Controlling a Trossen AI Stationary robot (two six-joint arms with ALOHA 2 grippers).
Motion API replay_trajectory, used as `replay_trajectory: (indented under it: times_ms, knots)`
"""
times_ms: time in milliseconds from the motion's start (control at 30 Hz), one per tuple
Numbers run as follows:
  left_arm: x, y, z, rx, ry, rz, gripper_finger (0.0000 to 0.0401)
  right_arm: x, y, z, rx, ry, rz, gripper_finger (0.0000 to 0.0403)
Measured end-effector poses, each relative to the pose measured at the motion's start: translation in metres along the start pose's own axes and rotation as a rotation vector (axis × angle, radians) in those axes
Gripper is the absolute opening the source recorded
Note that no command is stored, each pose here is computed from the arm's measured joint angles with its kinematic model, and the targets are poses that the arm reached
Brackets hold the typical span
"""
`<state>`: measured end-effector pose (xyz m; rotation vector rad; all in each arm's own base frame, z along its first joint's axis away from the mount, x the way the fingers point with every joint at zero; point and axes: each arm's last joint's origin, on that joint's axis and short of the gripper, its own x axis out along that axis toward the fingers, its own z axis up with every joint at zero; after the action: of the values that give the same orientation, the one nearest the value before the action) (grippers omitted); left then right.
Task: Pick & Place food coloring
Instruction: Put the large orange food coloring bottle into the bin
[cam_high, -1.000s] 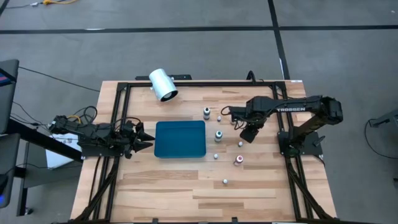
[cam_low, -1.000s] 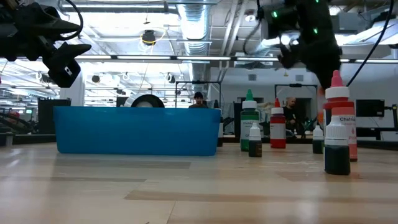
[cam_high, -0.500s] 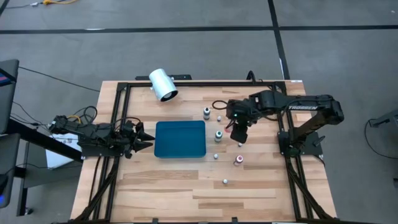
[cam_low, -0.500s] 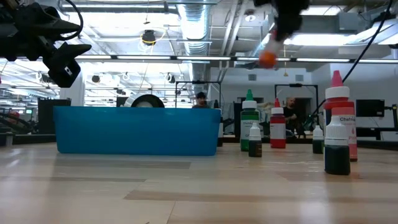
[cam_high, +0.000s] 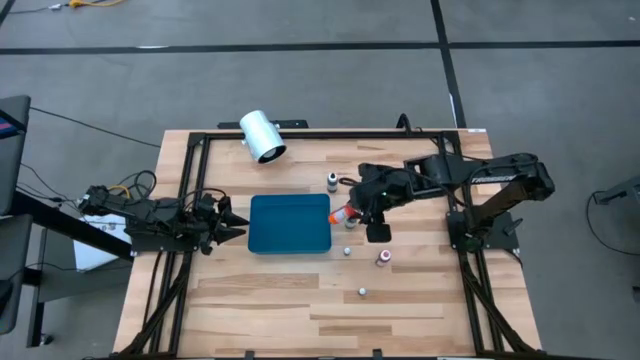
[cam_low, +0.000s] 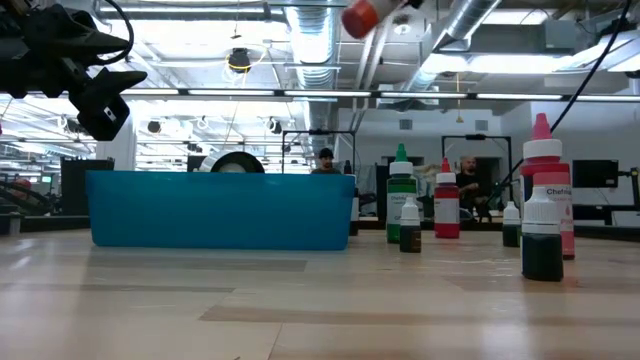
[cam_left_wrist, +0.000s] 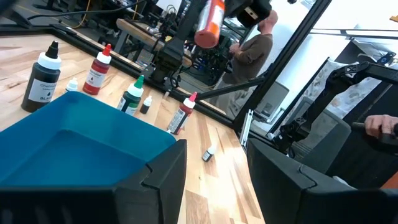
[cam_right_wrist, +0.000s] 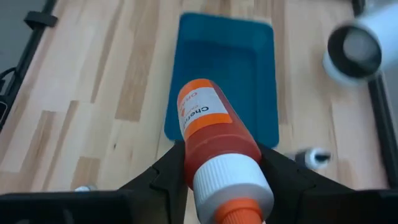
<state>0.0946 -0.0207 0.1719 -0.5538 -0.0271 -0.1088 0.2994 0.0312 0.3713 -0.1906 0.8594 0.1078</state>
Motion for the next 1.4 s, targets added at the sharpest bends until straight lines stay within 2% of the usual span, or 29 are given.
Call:
replay_trajectory:
  times_ms: [300,467,667,867,1000,1100,1167,1233,1300,1400]
  knots:
    - [0.000,0.000,0.000,0.000,0.000,0.000,0.0160,0.000,0.000,0.003,-0.028,-0.035,-0.006,0.0160]
    - [0.000,0.000,0.000,0.000,0.000,0.000,0.0160,0.000,-0.001,0.004,-0.023,-0.044,-0.008,0.0153]
    - [0.000,0.000,0.000,0.000,-0.003,0.000,0.0160,0.002,-0.011,0.005,0.110,-0.054,-0.076,0.0141]
    - [0.000,0.000,0.000,-0.001,-0.009,0.009,0.0160,0.002,-0.028,0.002,0.272,-0.056,-0.111,0.0155]
    - [0.000,0.001,0.001,-0.001,-0.032,0.038,0.0160,0.002,-0.034,0.001,0.317,-0.055,-0.123,0.0150]
    - [0.000,0.001,0.002,-0.002,-0.044,0.054,0.0160,0.015,-0.035,0.003,0.325,-0.037,-0.123,0.0143]
    - [0.000,0.001,0.002,-0.002,-0.051,0.064,0.0160,0.024,-0.035,0.003,0.328,0.024,-0.116,0.0142]
    - [0.000,0.001,0.002,-0.002,-0.051,0.064,0.0160,0.030,-0.037,0.014,0.323,0.018,-0.112,0.0144]
    - [0.000,0.002,0.002,-0.001,-0.048,0.069,0.0160,0.043,-0.036,0.013,0.292,0.145,-0.115,0.0152]
    - [0.001,0.002,0.001,0.008,-0.038,0.071,0.0160,0.061,-0.041,0.026,0.255,0.184,-0.117,0.0161]
